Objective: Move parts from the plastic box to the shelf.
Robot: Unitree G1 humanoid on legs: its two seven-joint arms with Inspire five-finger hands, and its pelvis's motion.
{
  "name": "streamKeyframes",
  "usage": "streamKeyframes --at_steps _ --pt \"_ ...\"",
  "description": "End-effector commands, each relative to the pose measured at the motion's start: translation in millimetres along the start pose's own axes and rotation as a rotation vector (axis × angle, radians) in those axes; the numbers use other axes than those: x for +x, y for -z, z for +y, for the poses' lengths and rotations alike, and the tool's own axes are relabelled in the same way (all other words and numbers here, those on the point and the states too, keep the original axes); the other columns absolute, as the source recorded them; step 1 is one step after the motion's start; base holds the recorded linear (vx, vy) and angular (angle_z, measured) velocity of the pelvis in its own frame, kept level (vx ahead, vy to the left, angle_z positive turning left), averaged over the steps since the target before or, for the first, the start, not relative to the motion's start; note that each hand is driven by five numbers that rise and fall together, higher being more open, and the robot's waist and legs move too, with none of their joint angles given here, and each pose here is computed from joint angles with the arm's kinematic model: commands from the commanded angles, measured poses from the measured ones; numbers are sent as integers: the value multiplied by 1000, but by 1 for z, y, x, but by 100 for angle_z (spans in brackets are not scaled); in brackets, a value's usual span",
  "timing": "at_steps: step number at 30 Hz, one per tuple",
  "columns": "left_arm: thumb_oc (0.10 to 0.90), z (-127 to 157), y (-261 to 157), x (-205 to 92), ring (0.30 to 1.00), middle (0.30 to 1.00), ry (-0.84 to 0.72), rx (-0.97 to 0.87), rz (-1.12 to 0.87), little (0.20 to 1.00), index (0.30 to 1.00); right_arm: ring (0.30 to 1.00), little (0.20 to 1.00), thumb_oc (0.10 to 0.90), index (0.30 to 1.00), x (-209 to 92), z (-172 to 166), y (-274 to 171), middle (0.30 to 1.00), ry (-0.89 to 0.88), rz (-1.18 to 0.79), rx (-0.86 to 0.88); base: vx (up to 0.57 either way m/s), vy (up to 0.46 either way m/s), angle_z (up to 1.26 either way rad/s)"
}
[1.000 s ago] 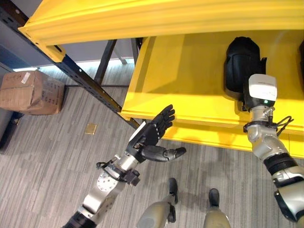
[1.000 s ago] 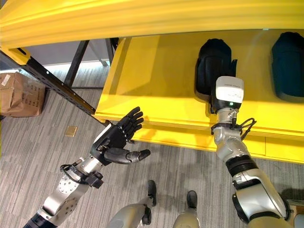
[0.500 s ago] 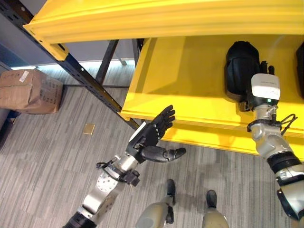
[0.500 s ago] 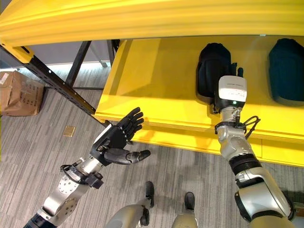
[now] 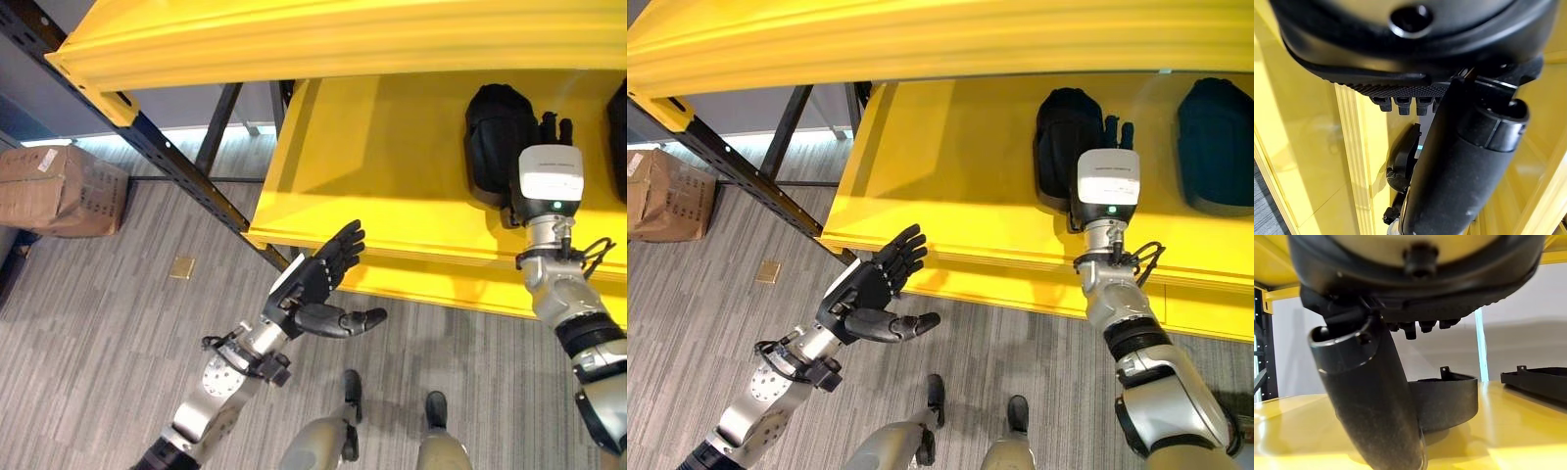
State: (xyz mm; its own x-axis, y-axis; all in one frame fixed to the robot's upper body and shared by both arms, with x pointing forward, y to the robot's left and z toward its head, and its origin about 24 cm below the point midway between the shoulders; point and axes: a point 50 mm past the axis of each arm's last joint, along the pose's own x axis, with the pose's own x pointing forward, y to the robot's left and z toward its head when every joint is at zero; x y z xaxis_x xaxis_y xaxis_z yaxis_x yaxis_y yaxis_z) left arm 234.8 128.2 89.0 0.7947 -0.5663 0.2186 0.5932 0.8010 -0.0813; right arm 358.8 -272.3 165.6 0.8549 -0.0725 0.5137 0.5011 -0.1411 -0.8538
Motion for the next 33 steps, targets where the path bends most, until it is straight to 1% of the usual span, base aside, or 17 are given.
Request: streamKeyframes --at_steps 1,16,21,26,33 --pt "900 -21 -39 9 1000 1000 104 -23 -251 1000 1000 1000 1000 900 1000 38 -61 -10 1000 290 -122 -67 0 0 0" --pt "900 -20 -39 10 1000 1000 94 -27 -256 1000 1000 1000 1000 900 1000 37 -60 -17 1000 290 -137 -32 0 0 0" --pt "900 -20 -40 11 1000 1000 91 -30 -258 1000 1000 1000 1000 900 1000 37 -57 -12 1000 285 -102 -45 0 0 0" --pt "900 -21 -40 11 1000 1000 96 -29 -257 1000 1000 1000 1000 900 1000 39 -59 -5 1000 309 -68 -61 0 0 0" --pt "900 -21 -41 11 1000 1000 96 -19 -258 1000 1000 1000 1000 900 1000 41 -64 -6 1000 348 -69 -45 0 0 0"
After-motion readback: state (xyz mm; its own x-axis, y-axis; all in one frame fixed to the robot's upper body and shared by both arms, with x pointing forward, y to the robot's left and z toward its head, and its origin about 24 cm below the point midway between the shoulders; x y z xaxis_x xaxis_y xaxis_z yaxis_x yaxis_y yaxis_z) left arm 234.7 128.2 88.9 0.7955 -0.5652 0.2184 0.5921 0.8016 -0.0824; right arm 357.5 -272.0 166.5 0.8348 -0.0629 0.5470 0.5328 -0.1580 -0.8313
